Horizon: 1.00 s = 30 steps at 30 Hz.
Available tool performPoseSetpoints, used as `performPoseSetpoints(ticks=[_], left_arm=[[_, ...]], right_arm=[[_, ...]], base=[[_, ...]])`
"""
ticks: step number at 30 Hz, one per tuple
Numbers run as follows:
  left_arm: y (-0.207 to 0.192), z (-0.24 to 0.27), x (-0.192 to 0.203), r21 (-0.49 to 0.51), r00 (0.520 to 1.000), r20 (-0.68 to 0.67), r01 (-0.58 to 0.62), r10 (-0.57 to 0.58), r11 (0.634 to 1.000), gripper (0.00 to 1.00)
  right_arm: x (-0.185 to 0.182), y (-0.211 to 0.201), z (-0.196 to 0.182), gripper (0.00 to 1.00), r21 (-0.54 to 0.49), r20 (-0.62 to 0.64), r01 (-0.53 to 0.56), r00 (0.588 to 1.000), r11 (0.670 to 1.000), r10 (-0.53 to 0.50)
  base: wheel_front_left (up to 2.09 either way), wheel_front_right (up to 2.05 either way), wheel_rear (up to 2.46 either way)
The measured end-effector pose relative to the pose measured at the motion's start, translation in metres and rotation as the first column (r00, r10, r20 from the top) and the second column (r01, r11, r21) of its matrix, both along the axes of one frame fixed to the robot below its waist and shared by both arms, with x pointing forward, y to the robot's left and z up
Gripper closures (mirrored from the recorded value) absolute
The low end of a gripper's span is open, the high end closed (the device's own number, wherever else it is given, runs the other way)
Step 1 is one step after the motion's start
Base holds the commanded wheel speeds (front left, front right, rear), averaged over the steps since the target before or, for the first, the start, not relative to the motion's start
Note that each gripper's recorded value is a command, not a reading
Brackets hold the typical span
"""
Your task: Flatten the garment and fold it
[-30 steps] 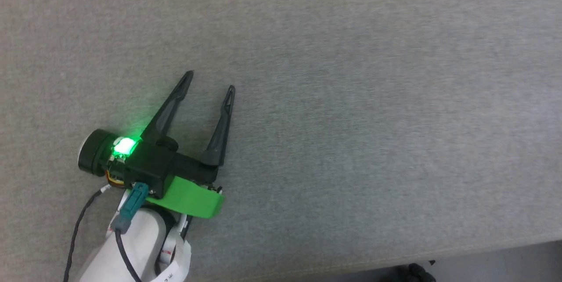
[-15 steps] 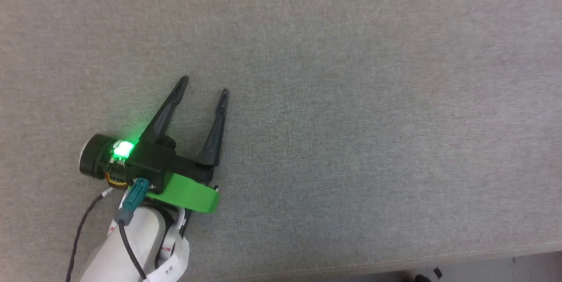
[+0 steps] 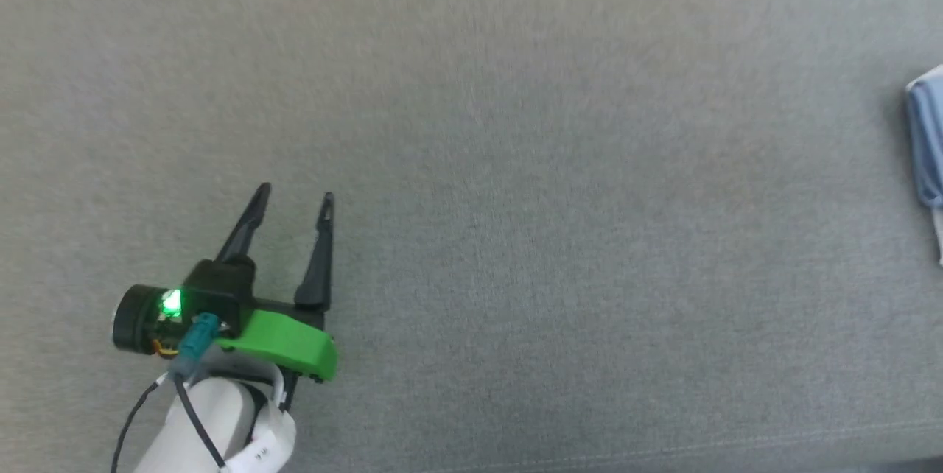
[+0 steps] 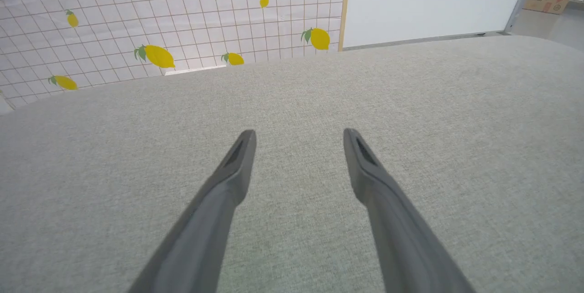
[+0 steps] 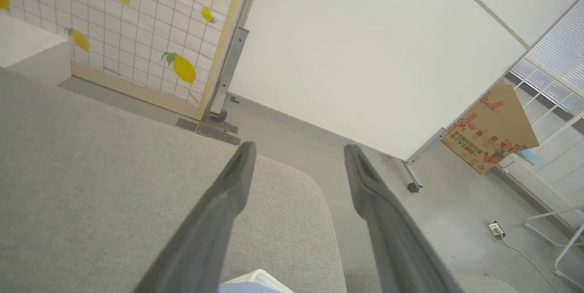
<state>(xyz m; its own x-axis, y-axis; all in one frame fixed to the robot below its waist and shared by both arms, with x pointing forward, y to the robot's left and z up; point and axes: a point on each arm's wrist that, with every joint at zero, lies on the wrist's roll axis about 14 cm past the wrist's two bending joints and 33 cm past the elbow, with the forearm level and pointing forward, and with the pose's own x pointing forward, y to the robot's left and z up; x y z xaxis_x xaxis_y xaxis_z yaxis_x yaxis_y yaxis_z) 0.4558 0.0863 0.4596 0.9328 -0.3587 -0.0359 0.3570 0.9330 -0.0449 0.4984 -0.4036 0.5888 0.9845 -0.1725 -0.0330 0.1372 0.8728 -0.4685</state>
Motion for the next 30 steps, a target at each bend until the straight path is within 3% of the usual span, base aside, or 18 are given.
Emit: performPoseSetpoints(ticks=[5, 13, 18, 24, 30], left_arm=[[0.015, 0.031, -0.007, 0.008, 0.998, 0.049, -0.044, 0.044, 0.999, 0.00], [0.040, 0.058, -0.032, 0.048, 0.988, 0.110, -0.118, 0.112, 0.992, 0.00], [0.050, 0.063, -0.048, 0.062, 0.982, 0.121, -0.151, 0.143, 0.987, 0.00], [0.062, 0.060, -0.064, 0.075, 0.978, 0.113, -0.185, 0.176, 0.980, 0.00], [0.065, 0.053, -0.074, 0.097, 0.978, 0.099, -0.192, 0.182, 0.977, 0.00]], right_arm=[[-0.011, 0.047, 0.032, 0.00, 0.130, 0.182, -0.127, 0.978, 0.983, 0.102], [-0.051, 0.101, 0.028, 0.00, 0.268, 0.319, -0.239, 0.936, 0.933, 0.148], [-0.075, 0.131, 0.004, 0.00, 0.330, 0.318, -0.252, 0.937, 0.910, 0.144], [-0.102, 0.159, -0.028, 0.00, 0.340, 0.268, -0.239, 0.952, 0.910, 0.150], [-0.123, 0.180, -0.053, 0.00, 0.405, 0.218, -0.214, 0.967, 0.889, 0.133]], base=[[0.00, 0.00, 0.00], [0.00, 0.00, 0.00], [0.00, 0.00, 0.00], [0.00, 0.00, 0.00], [0.00, 0.00, 0.00]])
